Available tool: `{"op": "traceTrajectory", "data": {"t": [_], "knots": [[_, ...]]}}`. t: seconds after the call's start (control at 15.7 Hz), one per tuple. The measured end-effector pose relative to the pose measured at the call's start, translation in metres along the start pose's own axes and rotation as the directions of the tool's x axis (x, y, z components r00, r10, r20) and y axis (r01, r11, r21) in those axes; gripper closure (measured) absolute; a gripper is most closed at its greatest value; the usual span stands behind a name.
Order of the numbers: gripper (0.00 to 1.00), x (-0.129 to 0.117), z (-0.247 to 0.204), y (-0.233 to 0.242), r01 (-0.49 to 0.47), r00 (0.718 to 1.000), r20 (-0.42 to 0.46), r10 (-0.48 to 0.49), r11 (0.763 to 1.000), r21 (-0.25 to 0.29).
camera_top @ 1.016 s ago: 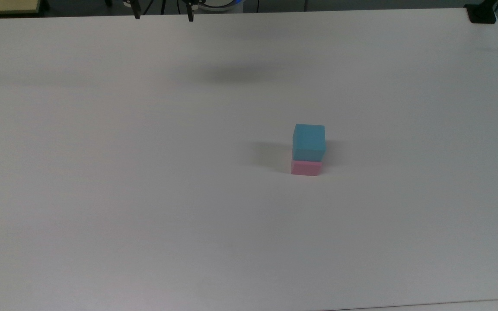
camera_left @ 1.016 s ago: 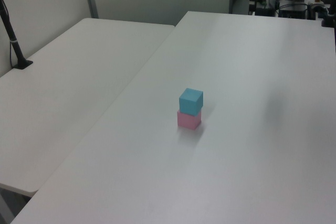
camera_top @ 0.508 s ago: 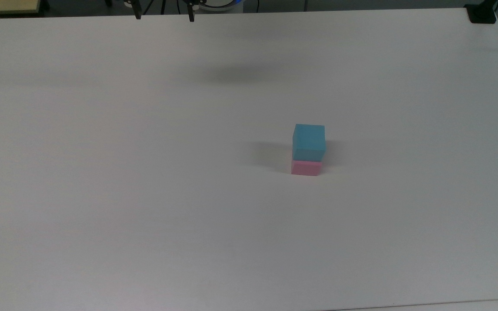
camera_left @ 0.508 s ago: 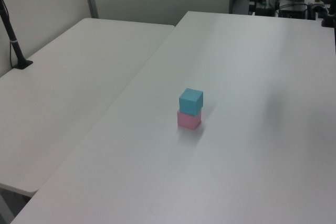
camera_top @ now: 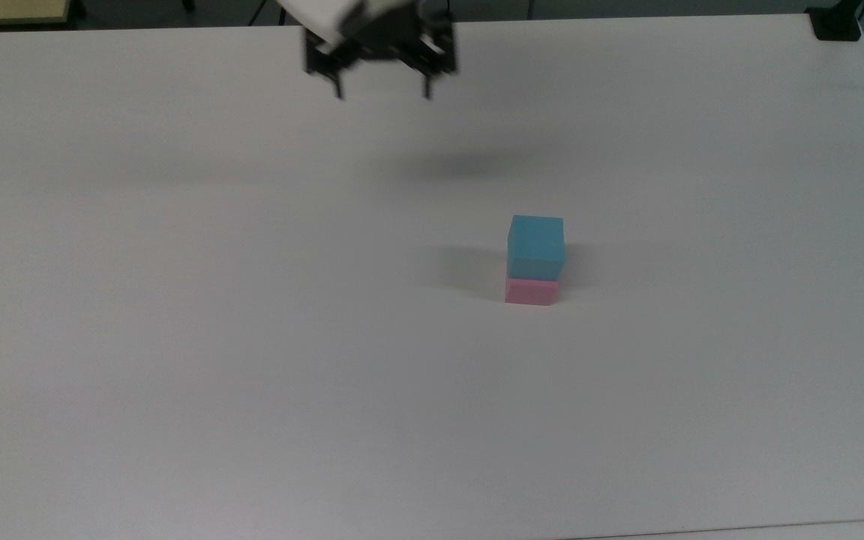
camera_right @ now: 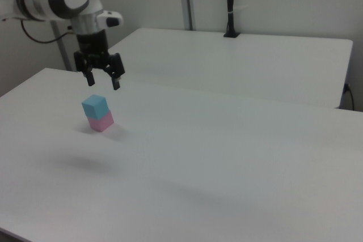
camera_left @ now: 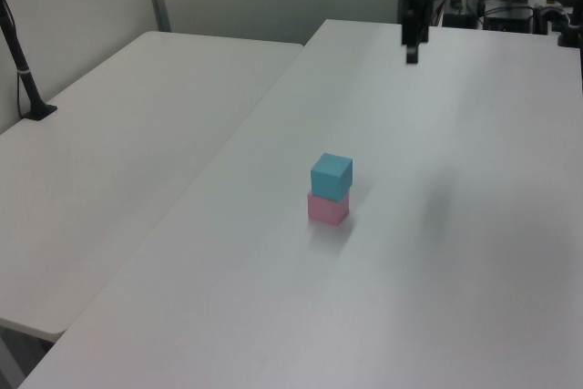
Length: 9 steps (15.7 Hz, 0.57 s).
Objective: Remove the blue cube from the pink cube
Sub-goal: 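Move the open gripper down over the light-blue cube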
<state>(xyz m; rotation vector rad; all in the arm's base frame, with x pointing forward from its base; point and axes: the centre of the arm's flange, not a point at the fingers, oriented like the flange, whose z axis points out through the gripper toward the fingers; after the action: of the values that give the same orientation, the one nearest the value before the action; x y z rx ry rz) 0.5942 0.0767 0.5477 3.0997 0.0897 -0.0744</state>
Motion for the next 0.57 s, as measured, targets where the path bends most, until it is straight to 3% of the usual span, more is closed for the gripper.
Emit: {"op": "traceTrajectory", "data": {"t": [0.25,0.57], "knots": [[0.00,0.036,0.042,-0.081,-0.032,0.995,-0.094,0.031,0.999,-0.006],[0.00,0.056,0.072,-0.124,-0.033,0.986,-0.167,0.032,0.999,0.000]]}}
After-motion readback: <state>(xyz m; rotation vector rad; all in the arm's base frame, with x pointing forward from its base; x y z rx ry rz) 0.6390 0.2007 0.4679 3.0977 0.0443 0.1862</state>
